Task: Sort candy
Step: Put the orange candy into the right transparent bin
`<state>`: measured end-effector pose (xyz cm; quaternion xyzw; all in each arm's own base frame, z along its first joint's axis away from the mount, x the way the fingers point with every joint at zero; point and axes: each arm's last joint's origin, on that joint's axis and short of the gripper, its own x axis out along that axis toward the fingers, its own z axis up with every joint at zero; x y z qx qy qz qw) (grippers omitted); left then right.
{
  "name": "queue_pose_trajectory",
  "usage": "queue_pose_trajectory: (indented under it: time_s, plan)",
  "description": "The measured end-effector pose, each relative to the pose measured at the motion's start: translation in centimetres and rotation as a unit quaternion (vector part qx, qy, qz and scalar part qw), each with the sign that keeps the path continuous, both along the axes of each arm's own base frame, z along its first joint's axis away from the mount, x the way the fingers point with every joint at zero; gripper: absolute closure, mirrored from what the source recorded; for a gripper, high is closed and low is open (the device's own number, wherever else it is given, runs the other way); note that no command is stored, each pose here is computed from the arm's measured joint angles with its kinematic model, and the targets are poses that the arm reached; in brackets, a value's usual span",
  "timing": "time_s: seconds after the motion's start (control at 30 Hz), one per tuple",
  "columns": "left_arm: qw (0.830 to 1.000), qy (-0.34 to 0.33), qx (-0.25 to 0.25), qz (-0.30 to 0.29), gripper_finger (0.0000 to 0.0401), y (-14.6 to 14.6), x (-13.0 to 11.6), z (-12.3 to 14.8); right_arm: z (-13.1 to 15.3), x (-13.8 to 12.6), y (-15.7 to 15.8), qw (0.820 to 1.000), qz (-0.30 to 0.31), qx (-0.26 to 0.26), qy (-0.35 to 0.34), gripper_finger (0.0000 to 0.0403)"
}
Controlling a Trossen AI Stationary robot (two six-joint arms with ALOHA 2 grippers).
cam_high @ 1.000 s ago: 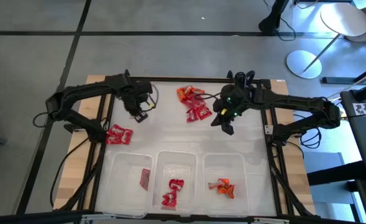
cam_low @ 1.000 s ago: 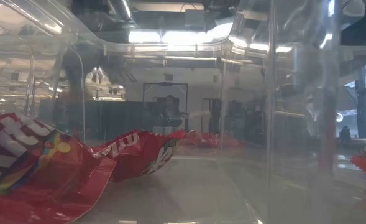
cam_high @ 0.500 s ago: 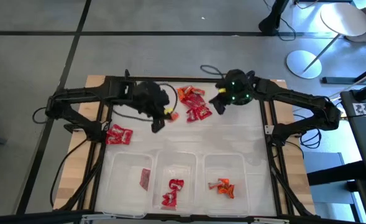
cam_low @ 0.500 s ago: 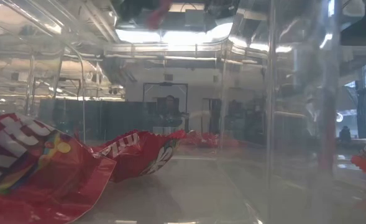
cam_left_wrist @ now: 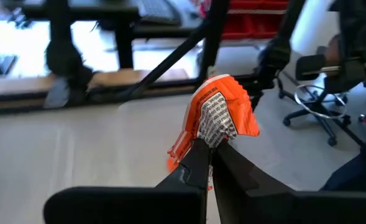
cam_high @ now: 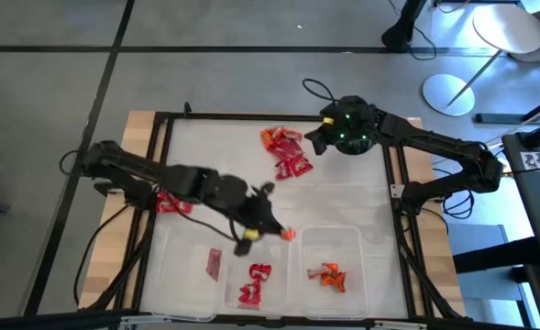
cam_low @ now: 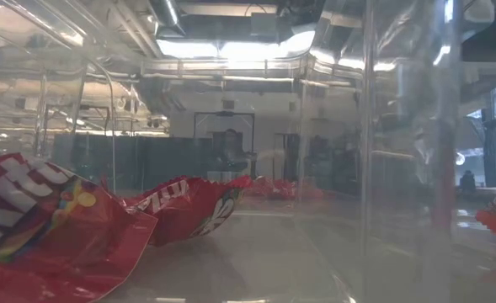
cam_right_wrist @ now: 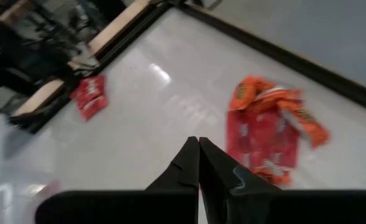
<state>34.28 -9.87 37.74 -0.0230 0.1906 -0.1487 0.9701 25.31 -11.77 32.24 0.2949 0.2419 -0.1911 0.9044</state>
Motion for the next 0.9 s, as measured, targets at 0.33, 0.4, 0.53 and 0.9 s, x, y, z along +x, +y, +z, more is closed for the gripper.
queue_pose_trajectory:
  time_s: [0.33,0.4,0.53,0.9]
  plan:
    - [0.997,-0.07,0.019,-0.033,0.0399,-3.8,6.1,-5.6,-0.2,0.0,0.8,0.993,0.109,0.051,-0.011,0.04]
    - [0.996,-0.07,0.034,-0.037,0.0399,-4.1,7.0,-7.1,-0.3,-0.1,0.8,0.992,0.108,0.06,-0.004,0.04]
    - [0.995,-0.058,0.061,-0.045,0.0399,-4.5,8.5,-10.0,-0.5,-0.3,0.8,0.993,0.096,0.069,0.008,0.04]
    - [0.997,-0.02,0.061,-0.038,0.0396,-5.2,12.1,-13.9,-0.7,-0.4,0.9,0.993,0.088,0.07,0.021,0.04]
